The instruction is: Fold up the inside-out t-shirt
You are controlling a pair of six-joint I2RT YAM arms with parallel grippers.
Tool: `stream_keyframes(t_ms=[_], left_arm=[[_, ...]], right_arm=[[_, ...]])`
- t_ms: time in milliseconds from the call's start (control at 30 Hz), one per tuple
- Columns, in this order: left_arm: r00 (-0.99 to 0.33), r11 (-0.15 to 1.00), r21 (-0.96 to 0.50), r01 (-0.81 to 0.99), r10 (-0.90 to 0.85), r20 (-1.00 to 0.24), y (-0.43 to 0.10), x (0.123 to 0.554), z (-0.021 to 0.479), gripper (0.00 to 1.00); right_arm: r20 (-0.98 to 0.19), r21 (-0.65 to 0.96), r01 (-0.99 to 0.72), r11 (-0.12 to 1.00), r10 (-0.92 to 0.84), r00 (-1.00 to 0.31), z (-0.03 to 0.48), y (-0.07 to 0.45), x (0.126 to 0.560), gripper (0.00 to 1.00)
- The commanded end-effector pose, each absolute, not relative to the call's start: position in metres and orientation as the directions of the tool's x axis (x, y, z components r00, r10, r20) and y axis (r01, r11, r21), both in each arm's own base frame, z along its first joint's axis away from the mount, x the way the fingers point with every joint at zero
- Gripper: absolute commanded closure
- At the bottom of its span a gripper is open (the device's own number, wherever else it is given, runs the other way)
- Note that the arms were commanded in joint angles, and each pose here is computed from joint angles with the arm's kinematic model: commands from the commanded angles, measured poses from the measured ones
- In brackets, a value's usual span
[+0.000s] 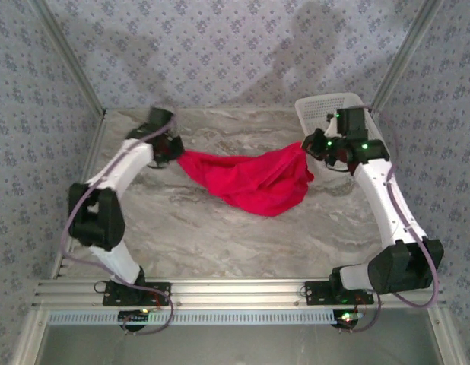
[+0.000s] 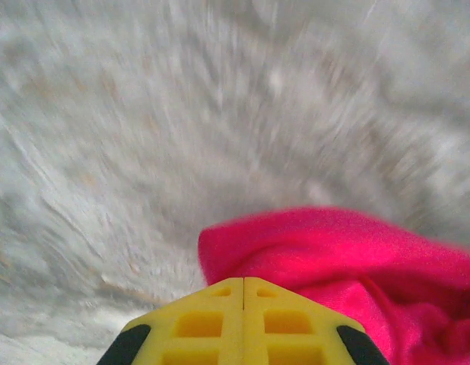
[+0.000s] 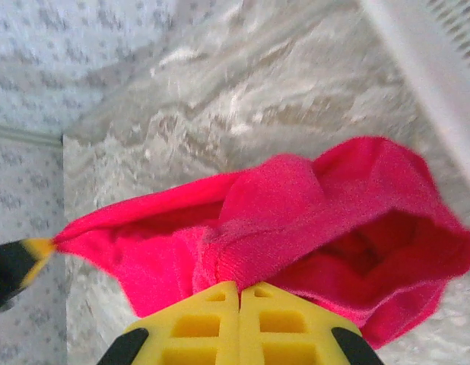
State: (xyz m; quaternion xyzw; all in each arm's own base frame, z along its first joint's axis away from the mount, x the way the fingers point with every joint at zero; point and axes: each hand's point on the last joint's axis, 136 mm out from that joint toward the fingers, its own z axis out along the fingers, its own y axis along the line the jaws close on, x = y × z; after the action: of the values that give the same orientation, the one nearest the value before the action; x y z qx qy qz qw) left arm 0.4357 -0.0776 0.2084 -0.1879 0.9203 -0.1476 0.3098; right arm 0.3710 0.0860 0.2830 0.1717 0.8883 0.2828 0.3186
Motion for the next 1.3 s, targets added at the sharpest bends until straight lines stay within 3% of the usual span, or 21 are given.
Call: stream_keyframes(t_ms=[0,133,333,567,767,900,1033,1267], left_arm=[[-0.614,0.782,-0.578,-0.231,-0.579,-0.537,-0.043,0.426,0.286,1.00],[-0.546,0.688,-0.700,-0.190,-0.667,-0.507,-0.028,0.419,0.315,1.00],[-0.556,0.593,-0.796,-0.125,-0.706,-0.439,-0.024,0.419,0.336,1.00],[-0.418,0.418,-0.909,0.008,-0.824,-0.382,0.026,0.410,0.416,1.00],[-0.292,0.434,-0.898,0.065,-0.853,-0.433,0.051,0.376,0.466,1.00],[-0.340,0.494,-0.869,0.029,-0.813,-0.473,0.027,0.370,0.439,0.97],[-0.487,0.591,-0.807,-0.025,-0.712,-0.506,-0.020,0.376,0.375,0.74],[-0.737,0.771,-0.636,-0.044,-0.455,-0.501,-0.115,0.378,0.243,0.52]], right_arm=[[-0.475,0.596,0.165,0.786,0.511,-0.717,0.297,0.065,0.366,1.00],[-0.477,0.623,0.162,0.766,0.536,-0.697,0.308,0.064,0.370,1.00],[-0.491,0.634,0.136,0.762,0.531,-0.691,0.330,0.063,0.374,1.00],[-0.535,0.732,0.004,0.681,0.579,-0.615,0.413,0.058,0.367,1.00],[-0.574,0.767,-0.099,0.634,0.609,-0.547,0.466,0.060,0.343,1.00],[-0.539,0.800,-0.125,0.587,0.611,-0.581,0.453,0.074,0.345,1.00],[-0.501,0.806,-0.079,0.587,0.606,-0.618,0.420,0.075,0.353,1.00],[-0.475,0.797,-0.026,0.603,0.602,-0.642,0.387,0.073,0.356,1.00]])
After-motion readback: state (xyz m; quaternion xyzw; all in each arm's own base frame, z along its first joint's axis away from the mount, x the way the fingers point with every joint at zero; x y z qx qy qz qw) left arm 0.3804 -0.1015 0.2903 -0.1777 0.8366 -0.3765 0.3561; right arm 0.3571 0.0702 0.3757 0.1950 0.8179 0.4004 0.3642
